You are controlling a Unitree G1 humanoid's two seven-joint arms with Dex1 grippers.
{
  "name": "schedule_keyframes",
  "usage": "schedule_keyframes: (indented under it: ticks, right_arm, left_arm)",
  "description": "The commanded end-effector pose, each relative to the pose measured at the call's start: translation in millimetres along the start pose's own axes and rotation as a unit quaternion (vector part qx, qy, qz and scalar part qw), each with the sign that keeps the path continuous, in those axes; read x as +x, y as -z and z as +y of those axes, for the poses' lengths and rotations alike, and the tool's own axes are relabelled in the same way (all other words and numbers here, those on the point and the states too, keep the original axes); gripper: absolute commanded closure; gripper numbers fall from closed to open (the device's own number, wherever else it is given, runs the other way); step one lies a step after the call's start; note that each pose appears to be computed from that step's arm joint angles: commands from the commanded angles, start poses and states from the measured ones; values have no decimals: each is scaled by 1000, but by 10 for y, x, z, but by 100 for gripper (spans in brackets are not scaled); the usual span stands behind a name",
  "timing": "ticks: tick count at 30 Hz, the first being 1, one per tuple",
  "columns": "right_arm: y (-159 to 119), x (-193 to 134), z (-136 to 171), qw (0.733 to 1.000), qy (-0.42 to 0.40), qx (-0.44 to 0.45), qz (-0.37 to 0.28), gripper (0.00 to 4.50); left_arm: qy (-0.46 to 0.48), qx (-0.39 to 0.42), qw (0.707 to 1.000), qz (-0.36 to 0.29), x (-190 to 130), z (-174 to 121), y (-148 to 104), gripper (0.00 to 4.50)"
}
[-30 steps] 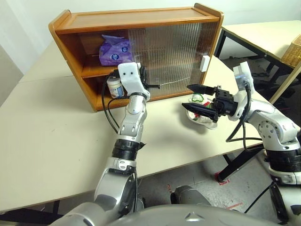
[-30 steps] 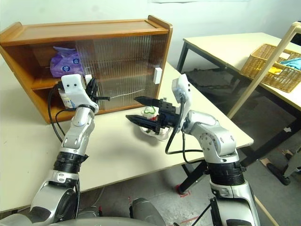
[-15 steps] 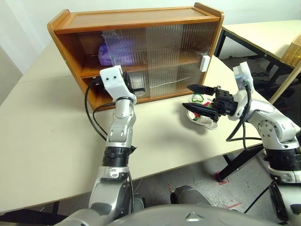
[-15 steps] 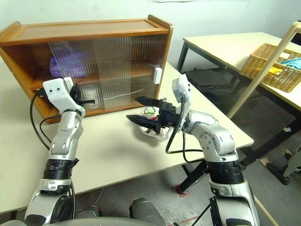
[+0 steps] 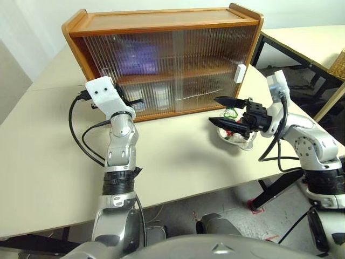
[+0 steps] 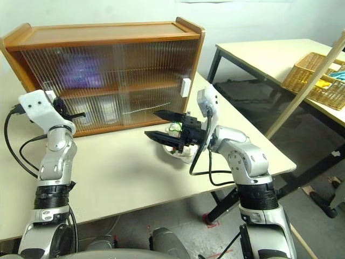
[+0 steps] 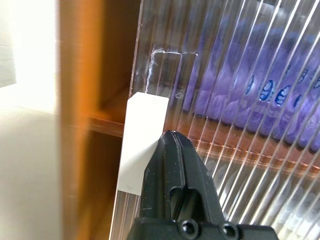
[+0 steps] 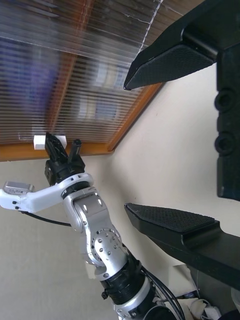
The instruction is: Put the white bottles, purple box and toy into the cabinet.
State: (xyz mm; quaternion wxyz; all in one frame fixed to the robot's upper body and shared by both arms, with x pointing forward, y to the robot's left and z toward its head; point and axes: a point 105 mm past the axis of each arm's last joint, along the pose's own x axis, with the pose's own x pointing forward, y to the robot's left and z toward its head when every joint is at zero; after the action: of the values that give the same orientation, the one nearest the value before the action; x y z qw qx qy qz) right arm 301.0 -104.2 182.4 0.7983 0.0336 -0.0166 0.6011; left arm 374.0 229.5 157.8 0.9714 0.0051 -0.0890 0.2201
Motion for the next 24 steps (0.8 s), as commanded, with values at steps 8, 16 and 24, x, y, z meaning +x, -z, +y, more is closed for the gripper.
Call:
schedule_keyframes:
  ticks: [8, 16, 24]
  right_arm:
    - [-3, 50, -3, 1000, -10, -7, 5, 0]
    - [-7, 47, -3, 1000, -11, -9, 6, 0]
    - [5, 26, 0, 1000, -7, -8, 7, 0]
  left_arm:
    - [-58, 9, 998, 1, 26, 319, 15, 447]
    - [240, -55, 969, -20, -259, -752, -102, 388]
    - [436, -86, 895, -45, -593, -1194, -255, 107]
